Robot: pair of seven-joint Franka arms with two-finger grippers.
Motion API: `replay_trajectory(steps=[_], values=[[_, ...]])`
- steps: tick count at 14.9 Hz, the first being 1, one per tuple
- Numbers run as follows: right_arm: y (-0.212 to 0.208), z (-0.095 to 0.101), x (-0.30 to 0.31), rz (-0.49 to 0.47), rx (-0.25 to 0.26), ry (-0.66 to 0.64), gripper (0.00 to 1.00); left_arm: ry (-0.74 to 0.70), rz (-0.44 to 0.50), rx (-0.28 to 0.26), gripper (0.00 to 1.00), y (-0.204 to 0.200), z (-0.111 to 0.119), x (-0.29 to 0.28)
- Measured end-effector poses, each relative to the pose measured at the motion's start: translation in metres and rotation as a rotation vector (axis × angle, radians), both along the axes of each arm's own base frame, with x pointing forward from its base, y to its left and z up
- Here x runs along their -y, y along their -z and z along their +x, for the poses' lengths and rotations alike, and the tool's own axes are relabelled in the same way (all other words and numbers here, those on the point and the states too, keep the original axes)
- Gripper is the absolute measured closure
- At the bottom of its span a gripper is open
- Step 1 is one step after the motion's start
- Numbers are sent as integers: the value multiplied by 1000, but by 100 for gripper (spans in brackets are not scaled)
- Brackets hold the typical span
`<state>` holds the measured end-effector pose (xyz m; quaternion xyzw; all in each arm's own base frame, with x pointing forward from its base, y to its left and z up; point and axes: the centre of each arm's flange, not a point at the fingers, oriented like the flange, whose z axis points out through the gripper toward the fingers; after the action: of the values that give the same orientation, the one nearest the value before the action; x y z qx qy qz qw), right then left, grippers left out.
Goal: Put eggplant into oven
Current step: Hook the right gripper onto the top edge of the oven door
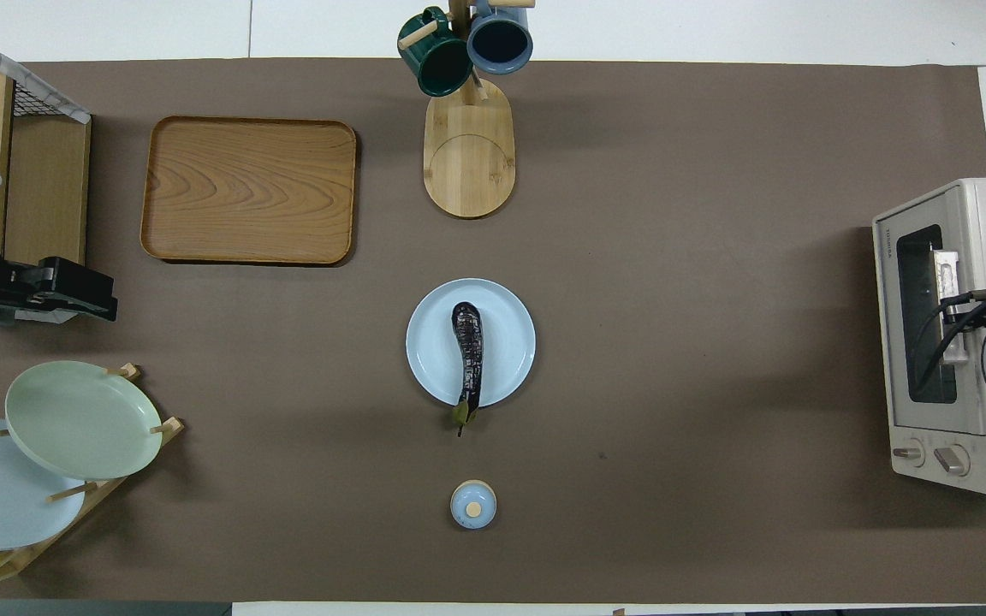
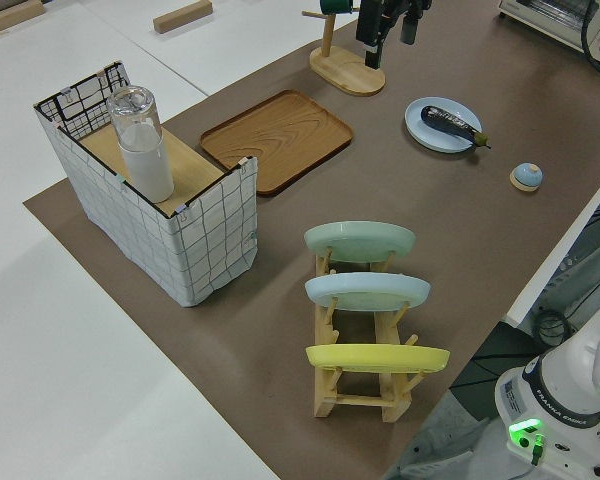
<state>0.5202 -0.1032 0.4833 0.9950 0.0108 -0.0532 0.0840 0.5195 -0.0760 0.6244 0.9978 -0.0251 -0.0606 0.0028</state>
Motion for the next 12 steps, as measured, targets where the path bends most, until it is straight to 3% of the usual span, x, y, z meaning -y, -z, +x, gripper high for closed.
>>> replay_trajectory(steps=[12], values=[[14, -2, -6, -9, 29, 43, 99, -14, -13, 32, 0, -14, 2, -6]])
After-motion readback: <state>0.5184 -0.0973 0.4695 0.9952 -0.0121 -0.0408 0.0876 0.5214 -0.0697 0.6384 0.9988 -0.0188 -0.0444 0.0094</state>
